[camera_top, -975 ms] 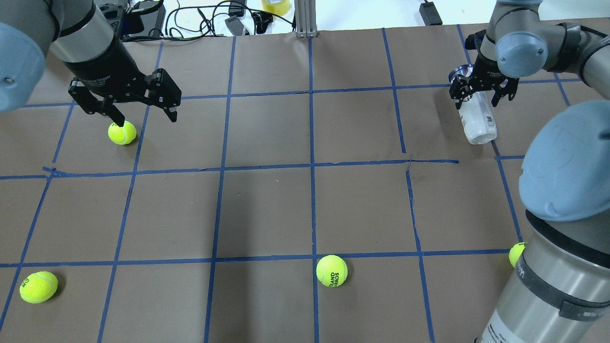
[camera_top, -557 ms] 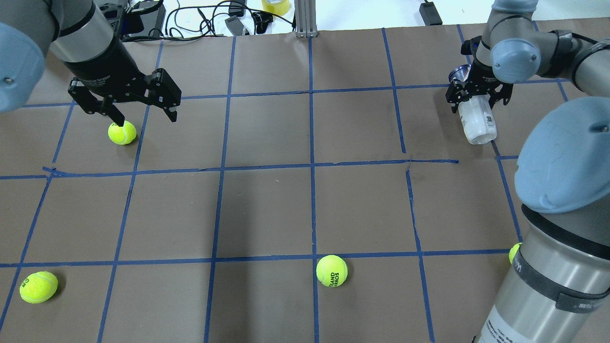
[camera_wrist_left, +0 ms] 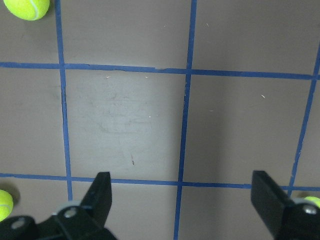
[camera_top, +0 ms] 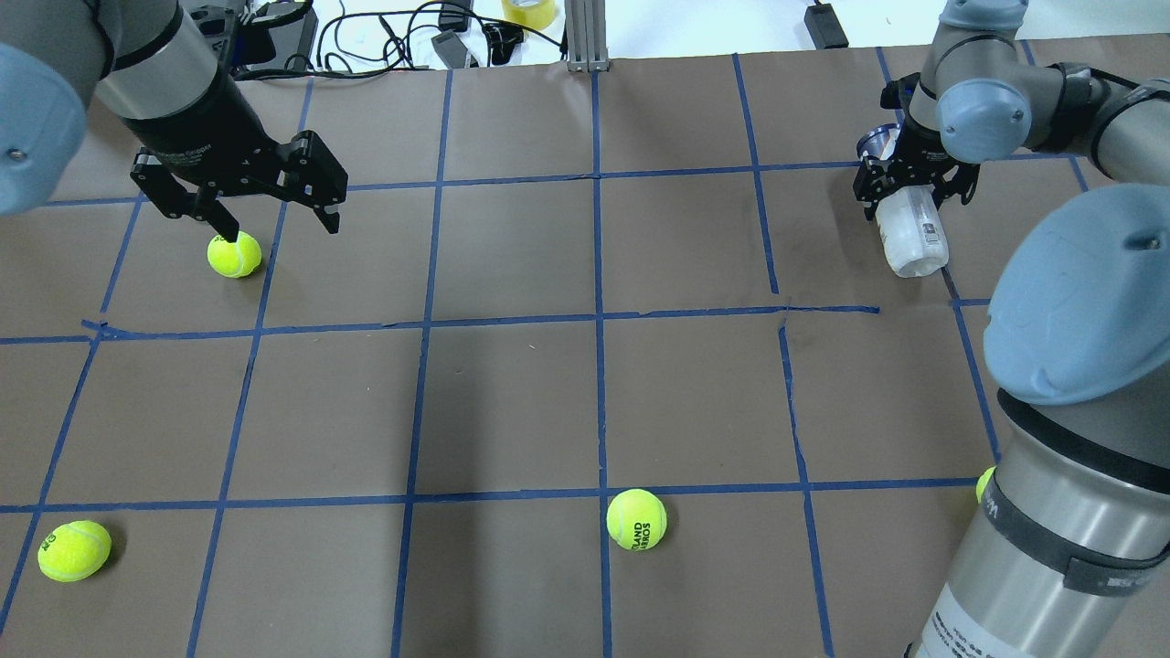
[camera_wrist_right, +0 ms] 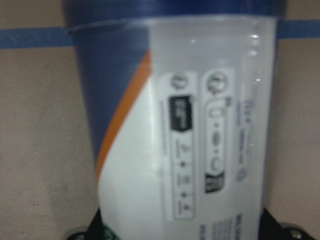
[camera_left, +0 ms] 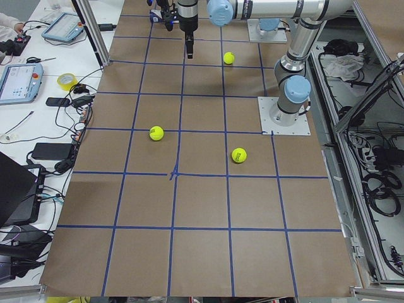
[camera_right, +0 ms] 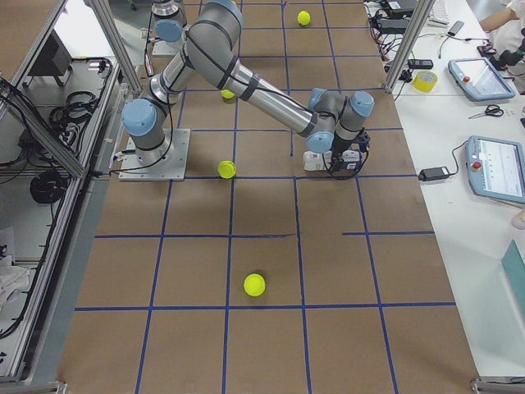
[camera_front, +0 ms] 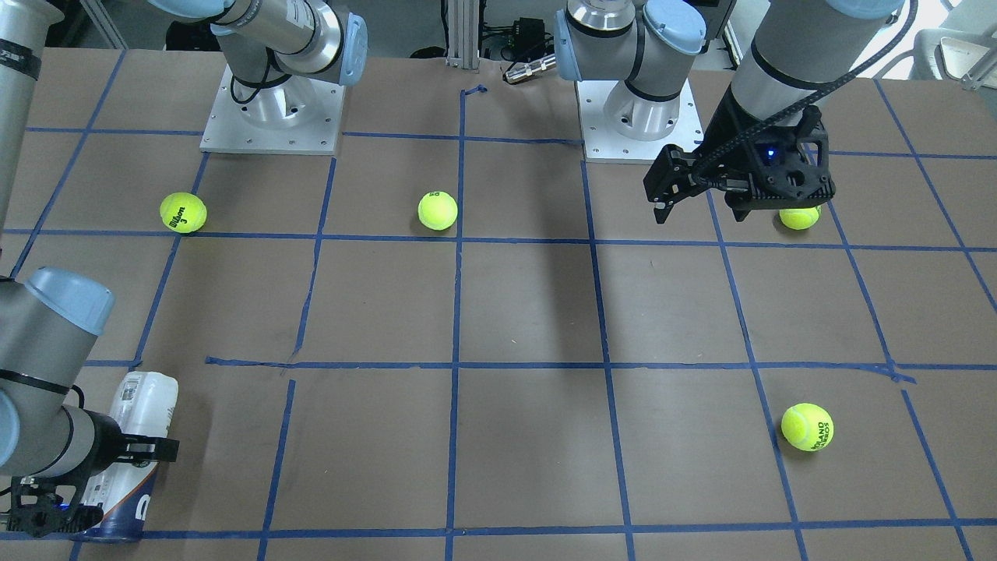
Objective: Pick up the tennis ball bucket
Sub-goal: 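Carry the tube with the right gripper toward the table center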
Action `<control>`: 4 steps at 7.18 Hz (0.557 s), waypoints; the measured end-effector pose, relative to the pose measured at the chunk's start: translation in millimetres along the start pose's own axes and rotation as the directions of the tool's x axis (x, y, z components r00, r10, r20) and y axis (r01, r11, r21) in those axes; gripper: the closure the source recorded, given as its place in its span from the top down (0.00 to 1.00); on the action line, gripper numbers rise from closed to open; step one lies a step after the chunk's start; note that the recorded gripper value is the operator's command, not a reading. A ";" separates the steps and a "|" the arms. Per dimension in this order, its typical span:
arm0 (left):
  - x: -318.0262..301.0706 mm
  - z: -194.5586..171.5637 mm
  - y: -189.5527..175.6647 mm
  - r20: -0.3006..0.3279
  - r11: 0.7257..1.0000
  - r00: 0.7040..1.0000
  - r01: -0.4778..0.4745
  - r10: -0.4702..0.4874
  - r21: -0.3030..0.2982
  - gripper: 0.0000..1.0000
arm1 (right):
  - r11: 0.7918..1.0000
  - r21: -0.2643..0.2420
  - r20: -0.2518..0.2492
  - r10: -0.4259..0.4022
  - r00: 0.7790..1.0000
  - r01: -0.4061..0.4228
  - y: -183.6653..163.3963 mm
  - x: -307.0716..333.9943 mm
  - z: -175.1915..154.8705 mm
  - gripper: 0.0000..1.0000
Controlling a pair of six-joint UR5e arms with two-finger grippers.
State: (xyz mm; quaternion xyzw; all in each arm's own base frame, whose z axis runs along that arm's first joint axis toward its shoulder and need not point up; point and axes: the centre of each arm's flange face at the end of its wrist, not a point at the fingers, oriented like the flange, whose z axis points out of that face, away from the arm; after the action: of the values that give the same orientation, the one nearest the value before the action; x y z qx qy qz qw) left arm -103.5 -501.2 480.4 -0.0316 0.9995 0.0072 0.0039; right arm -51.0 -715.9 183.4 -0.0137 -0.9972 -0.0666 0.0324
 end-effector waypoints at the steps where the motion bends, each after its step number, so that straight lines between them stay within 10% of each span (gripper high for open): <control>1: 0.0 -0.3 0.2 0.000 1.000 1.000 -0.001 0.001 0.001 1.00 | 1.000 0.006 0.005 -0.001 1.000 0.001 0.2 -1.8 -3.0 0.67; 4: 0.7 -0.4 0.7 -0.007 1.000 1.000 0.000 0.000 0.000 1.00 | 0.997 0.062 0.039 -0.054 0.998 0.052 7.2 -39.7 -42.2 0.67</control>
State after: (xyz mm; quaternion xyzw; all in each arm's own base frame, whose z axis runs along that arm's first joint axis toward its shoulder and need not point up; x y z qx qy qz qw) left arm -104.2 -500.5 480.8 -0.0315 0.9995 0.0073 0.0006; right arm -8.6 -715.3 223.4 0.0123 -0.9992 -0.0369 0.0109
